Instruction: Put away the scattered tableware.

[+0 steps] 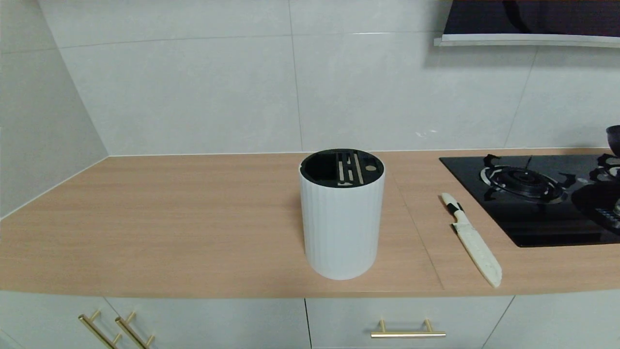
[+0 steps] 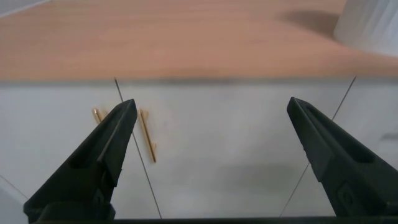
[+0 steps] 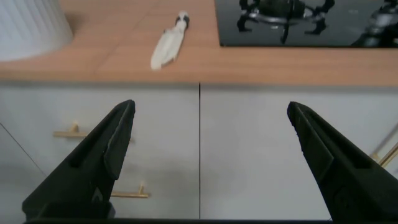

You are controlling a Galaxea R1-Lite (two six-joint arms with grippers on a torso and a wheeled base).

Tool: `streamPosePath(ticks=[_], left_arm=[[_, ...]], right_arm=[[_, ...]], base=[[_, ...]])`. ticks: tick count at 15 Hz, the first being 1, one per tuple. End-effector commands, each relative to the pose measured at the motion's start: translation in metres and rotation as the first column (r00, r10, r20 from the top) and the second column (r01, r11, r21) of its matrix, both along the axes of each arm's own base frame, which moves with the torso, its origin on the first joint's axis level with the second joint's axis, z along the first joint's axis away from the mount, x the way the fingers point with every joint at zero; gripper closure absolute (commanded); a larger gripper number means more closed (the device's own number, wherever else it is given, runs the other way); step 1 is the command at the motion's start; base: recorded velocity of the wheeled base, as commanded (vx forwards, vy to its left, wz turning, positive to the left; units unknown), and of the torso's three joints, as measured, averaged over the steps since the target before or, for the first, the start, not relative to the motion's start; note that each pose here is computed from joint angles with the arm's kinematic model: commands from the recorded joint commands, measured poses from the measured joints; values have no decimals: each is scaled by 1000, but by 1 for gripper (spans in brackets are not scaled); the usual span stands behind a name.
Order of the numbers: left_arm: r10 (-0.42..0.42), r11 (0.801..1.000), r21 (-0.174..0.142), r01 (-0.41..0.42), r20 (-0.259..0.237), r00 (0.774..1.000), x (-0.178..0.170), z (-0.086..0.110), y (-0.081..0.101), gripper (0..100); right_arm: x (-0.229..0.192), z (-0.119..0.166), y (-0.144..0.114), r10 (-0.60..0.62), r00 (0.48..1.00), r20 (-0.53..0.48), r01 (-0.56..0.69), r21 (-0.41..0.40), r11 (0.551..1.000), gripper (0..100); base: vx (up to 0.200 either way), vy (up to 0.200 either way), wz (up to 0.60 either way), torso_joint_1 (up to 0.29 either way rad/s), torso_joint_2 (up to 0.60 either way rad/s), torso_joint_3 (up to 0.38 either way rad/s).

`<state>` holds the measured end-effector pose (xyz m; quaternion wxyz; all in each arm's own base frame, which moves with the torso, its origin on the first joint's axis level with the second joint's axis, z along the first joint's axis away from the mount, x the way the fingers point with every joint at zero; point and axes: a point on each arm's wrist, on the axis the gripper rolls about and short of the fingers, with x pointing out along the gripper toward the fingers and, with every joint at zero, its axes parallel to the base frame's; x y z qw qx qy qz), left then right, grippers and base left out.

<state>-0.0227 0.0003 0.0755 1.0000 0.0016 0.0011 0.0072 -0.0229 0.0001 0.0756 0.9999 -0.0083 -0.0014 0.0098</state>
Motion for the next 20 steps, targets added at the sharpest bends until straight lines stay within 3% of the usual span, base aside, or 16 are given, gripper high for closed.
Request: streamPosePath(ticks=[1, 13, 20], left_arm=[[1, 1000, 0, -1, 1, 1000, 0, 0, 0, 0], [1, 1000, 0, -1, 1, 1000, 0, 0, 0, 0], [1, 1000, 0, -1, 1, 1000, 0, 0, 0, 0]], right_arm=[[0, 0, 0, 0, 1000, -1, 0, 0, 1000, 0], [0, 0, 0, 0, 1000, -1, 0, 0, 1000, 0], [0, 0, 0, 0, 1000, 1, 0, 0, 1000, 0]], base=[[0, 0, 0, 242, -520, -290], [0, 0, 0, 260, -557, -296], [0, 0, 0, 102, -208, -105]])
